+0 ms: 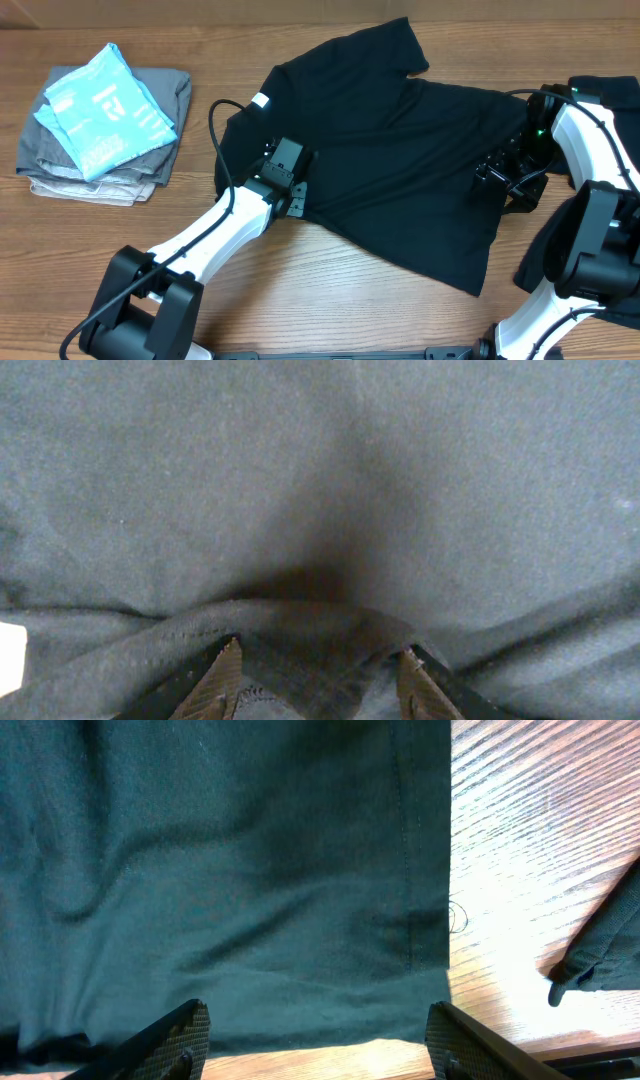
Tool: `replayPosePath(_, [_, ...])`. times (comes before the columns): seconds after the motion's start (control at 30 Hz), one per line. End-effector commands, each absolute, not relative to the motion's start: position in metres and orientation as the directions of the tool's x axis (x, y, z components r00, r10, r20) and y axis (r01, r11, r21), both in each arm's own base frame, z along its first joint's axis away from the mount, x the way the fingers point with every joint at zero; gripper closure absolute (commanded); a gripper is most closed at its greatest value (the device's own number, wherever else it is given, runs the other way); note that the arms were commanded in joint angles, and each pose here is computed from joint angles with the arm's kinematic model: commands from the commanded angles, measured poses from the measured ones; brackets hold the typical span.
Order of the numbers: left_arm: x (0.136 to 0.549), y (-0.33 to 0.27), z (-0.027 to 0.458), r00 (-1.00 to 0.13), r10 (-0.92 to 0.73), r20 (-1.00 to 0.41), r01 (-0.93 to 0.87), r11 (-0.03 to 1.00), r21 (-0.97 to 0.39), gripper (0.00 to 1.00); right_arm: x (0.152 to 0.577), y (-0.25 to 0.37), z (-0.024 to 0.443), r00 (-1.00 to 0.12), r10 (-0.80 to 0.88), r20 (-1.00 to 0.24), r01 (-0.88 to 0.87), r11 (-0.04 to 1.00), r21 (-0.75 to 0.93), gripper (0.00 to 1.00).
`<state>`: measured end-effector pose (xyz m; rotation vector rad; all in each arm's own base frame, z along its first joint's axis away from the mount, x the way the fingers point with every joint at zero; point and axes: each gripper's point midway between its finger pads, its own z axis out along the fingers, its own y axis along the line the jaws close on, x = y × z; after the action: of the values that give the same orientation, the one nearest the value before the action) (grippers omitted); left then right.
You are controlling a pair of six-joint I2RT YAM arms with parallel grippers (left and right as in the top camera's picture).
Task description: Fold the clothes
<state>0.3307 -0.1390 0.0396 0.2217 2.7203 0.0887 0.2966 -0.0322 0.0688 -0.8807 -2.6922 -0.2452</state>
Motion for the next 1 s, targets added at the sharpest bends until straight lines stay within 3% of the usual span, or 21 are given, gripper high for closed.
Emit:
replayPosePath(0.0, [0.335,-0.137,0.041,-0.896,0.204,-0.394,0.167,0.978,0.127,0.47,0.3,-0.031,0.071,-0.776,0.543,0.322,0.594,0.801,0.079,0.26])
replayPosePath(0.23, [0.329,-0.134,0.039,-0.903,0.225,-0.366,0.184,0.972,0.143,0.52,0.3,-0.031,0.071,-0.776,0.543,0.322,0.594,0.801,0.079,0.27])
replayPosePath(0.33, [0.329,-0.134,0.039,-0.903,0.227,-0.366,0.187,0.972,0.144,0.6,0.3,-0.031,0.071,-0.776,0.543,0.322,0.594,0.801,0.079,0.27])
replayPosePath(0.47, [0.327,-0.133,0.038,-0.906,0.23,-0.356,0.188,0.971,0.147,0.78,0.3,-0.031,0.071,-0.776,0.543,0.322,0.594,0.801,0.079,0.27])
replayPosePath(0.57, [0.326,-0.133,0.038,-0.904,0.245,-0.351,0.202,0.967,0.153,0.88,0.299,-0.031,0.071,-0.775,0.543,0.323,0.593,0.801,0.078,0.42])
replayPosePath(0.67, [0.325,-0.132,0.037,-0.906,0.246,-0.343,0.203,0.967,0.156,0.93,0.295,-0.03,0.073,-0.769,0.542,0.339,0.595,0.8,0.071,0.48])
replayPosePath(0.97, [0.302,-0.125,0.046,-0.936,0.261,-0.237,0.227,0.961,0.161,0.96,0.284,-0.037,0.076,-0.737,0.561,0.378,0.622,0.781,0.052,0.54])
